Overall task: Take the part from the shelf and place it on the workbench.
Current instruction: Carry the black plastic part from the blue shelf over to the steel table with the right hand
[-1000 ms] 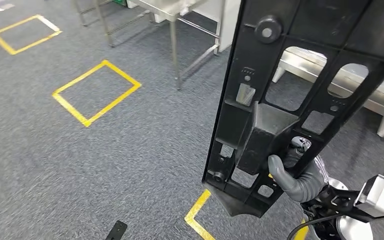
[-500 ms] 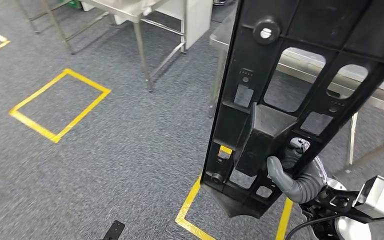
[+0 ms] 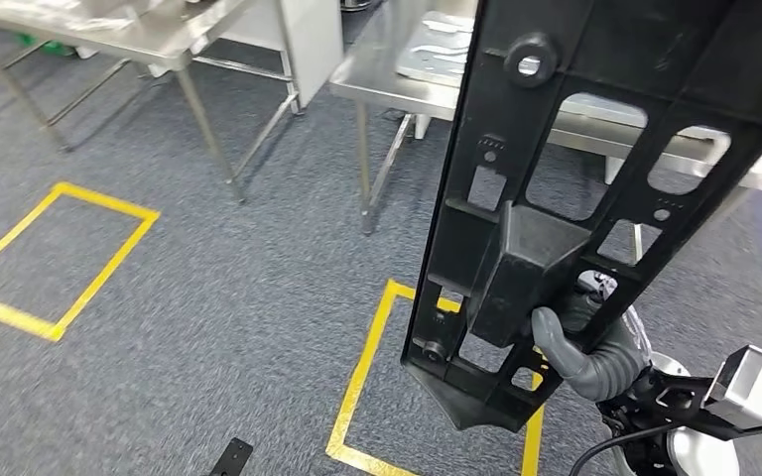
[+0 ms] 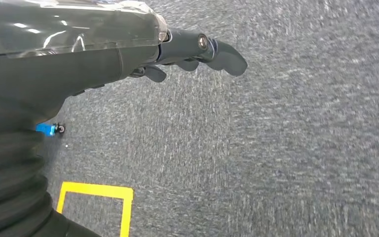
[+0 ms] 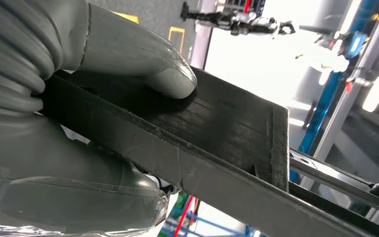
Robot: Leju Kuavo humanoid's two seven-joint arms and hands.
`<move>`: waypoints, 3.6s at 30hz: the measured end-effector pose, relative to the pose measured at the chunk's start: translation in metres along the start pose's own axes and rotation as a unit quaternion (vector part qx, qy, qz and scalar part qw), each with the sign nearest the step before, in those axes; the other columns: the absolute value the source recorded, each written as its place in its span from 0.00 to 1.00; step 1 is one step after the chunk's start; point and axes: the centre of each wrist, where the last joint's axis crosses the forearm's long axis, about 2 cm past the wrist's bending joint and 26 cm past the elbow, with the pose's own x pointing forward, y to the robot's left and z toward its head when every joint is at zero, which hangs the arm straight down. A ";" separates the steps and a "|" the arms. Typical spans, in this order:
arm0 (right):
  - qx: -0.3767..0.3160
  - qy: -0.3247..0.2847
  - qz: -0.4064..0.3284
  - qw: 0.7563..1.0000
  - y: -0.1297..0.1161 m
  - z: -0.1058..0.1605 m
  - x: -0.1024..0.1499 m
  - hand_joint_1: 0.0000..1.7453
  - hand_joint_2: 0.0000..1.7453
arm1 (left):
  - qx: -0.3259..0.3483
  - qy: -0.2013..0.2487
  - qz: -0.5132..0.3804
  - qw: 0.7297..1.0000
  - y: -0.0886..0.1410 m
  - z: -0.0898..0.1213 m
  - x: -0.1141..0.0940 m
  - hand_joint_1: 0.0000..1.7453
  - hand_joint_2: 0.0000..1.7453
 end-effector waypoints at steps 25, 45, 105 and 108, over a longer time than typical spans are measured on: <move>-0.001 -0.007 0.008 1.000 -0.004 -0.004 -0.001 1.00 1.00 | -0.009 -0.003 0.005 1.000 0.000 0.000 0.003 0.00 1.00; -0.004 -0.006 0.007 1.000 -0.004 -0.002 -0.002 1.00 1.00 | -0.009 -0.002 0.003 1.000 0.002 -0.001 0.003 0.00 1.00; -0.011 -0.011 0.021 1.000 0.000 0.003 0.003 1.00 1.00 | -0.008 -0.006 -0.001 1.000 0.003 -0.002 0.005 0.00 1.00; -0.013 -0.007 0.022 1.000 0.002 0.005 0.003 1.00 1.00 | -0.009 -0.005 -0.001 1.000 0.002 -0.001 0.005 0.00 1.00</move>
